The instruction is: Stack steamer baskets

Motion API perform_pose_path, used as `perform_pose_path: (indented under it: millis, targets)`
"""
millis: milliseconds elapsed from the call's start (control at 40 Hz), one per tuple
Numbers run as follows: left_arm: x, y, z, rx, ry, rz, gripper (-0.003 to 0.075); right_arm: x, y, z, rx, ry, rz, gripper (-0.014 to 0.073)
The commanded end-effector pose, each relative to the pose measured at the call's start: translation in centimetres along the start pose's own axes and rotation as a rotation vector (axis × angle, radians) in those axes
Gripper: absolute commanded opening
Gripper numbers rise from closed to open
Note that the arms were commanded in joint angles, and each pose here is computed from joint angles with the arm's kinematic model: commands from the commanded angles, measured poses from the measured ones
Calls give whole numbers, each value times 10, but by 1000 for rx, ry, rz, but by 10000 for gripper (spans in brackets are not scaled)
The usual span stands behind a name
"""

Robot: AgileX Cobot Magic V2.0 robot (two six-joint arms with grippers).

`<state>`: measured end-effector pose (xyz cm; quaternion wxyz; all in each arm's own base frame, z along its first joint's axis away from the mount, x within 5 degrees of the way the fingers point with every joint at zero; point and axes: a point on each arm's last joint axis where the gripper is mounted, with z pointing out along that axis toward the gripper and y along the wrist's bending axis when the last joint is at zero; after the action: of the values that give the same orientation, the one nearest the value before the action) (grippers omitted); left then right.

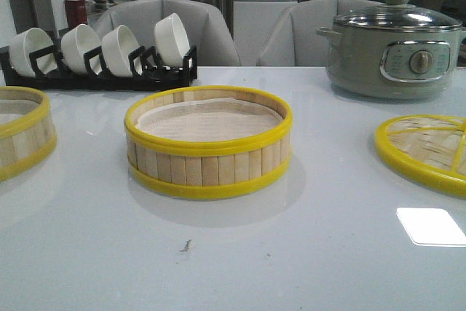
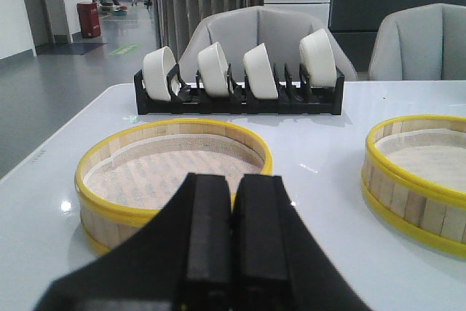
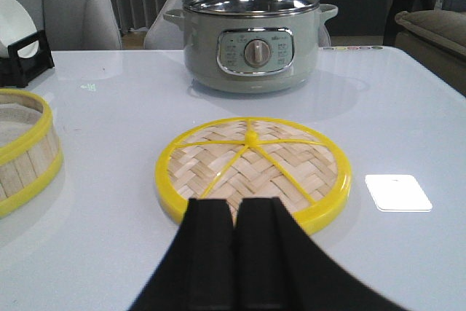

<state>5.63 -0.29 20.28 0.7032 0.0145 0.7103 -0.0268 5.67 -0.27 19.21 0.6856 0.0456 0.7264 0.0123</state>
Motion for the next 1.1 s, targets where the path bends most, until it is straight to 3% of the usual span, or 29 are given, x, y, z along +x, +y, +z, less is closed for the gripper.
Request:
perform_pose_path:
  millis: [0, 726, 776, 826, 926, 1076]
  targets:
    - [-7, -1, -1, 12, -89, -10, 86, -14, 1, -3, -12, -129, -11, 55]
    - [-8, -1, -1, 15, -89, 37, 86, -14, 1, -3, -12, -129, -11, 55]
    - [-6, -1, -1, 13, -58, 25, 86, -14, 1, -3, -12, -129, -11, 55]
    - [-12, -1, 0, 17, -36, -70, 86, -14, 1, -3, -12, -129, -11, 55]
    - [-43, -2, 8, 10, 40, -89, 86, -14, 1, -3, -12, -129, -11, 55]
    - [-130, -2, 40, -18, 171, -52, 86, -14, 1, -3, -12, -129, -11, 55]
